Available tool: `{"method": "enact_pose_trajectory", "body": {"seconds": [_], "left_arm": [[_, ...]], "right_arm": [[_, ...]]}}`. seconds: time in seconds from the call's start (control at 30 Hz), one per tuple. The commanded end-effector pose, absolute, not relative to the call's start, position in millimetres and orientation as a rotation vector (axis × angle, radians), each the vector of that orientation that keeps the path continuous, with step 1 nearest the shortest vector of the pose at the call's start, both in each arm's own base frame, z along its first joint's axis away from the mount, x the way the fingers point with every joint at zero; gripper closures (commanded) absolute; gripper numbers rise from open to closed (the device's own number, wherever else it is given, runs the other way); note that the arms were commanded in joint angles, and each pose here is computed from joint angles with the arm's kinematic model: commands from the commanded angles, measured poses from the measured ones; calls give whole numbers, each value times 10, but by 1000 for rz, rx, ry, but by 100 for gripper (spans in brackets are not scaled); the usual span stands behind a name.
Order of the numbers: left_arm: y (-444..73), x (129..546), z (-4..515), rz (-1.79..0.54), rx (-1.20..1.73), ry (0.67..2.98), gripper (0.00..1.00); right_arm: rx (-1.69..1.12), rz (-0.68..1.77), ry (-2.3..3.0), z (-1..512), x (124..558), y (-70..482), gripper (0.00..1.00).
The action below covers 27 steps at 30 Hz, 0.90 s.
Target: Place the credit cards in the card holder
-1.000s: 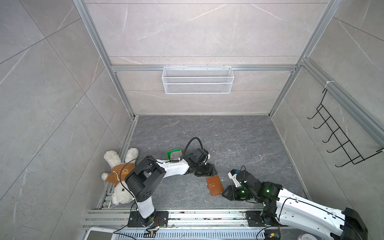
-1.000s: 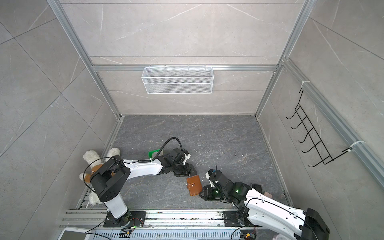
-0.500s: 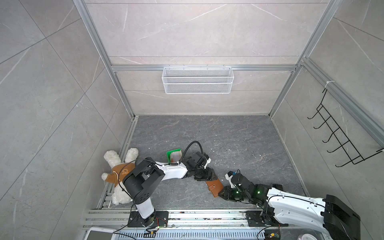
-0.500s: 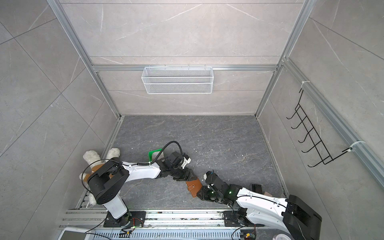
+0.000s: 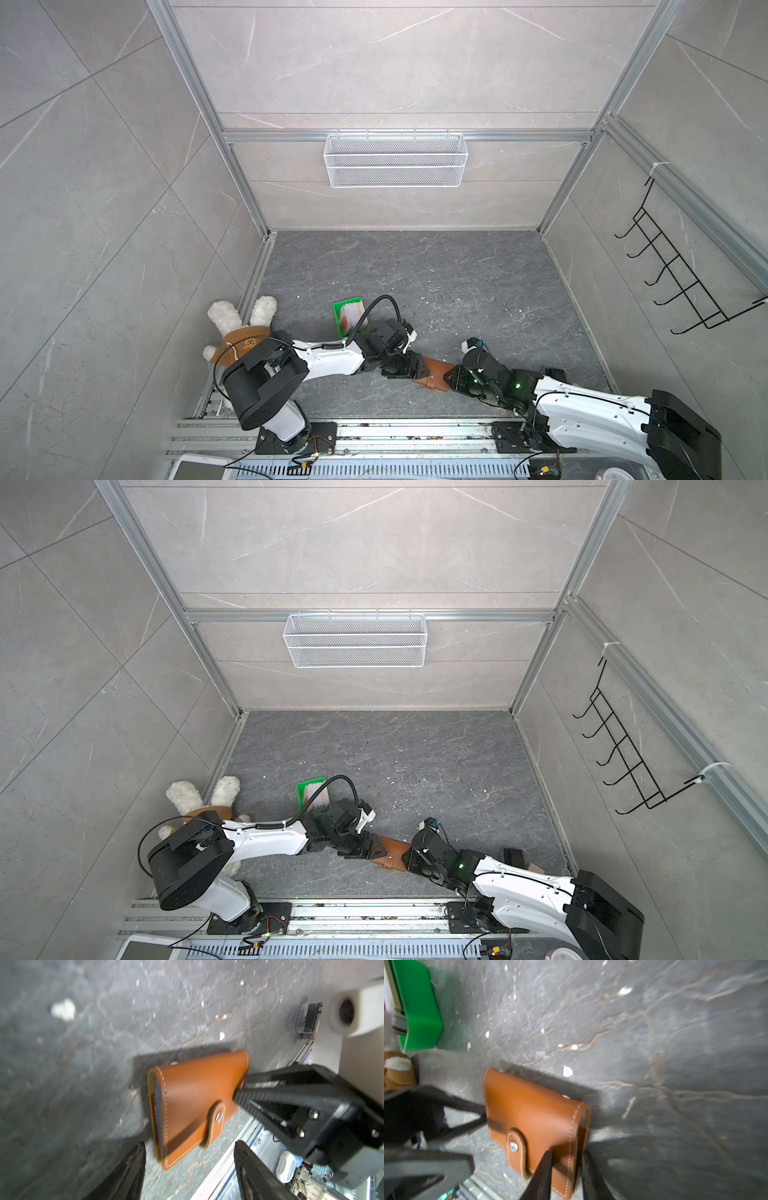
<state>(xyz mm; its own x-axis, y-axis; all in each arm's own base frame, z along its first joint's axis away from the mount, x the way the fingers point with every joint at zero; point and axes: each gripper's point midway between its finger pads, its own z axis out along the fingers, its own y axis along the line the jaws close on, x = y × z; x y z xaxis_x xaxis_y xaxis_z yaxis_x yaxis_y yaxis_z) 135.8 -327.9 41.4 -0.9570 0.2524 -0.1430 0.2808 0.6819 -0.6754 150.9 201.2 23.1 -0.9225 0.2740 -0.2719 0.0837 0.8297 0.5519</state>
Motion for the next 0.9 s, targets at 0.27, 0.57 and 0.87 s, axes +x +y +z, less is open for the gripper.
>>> {"method": "enact_pose_trajectory", "body": {"seconds": [0.27, 0.57, 0.87], "left_arm": [[-3411, 1233, 779, -1222, 481, 2695, 31], [-3204, 1430, 946, -1100, 520, 2680, 31], [-3210, 1752, 891, -1129, 530, 2677, 31]], "right_arm": [[308, 634, 2554, 433, 1871, 1995, 72], [193, 537, 2538, 659, 1799, 1898, 64], [64, 687, 2555, 676, 1559, 2092, 64]]}}
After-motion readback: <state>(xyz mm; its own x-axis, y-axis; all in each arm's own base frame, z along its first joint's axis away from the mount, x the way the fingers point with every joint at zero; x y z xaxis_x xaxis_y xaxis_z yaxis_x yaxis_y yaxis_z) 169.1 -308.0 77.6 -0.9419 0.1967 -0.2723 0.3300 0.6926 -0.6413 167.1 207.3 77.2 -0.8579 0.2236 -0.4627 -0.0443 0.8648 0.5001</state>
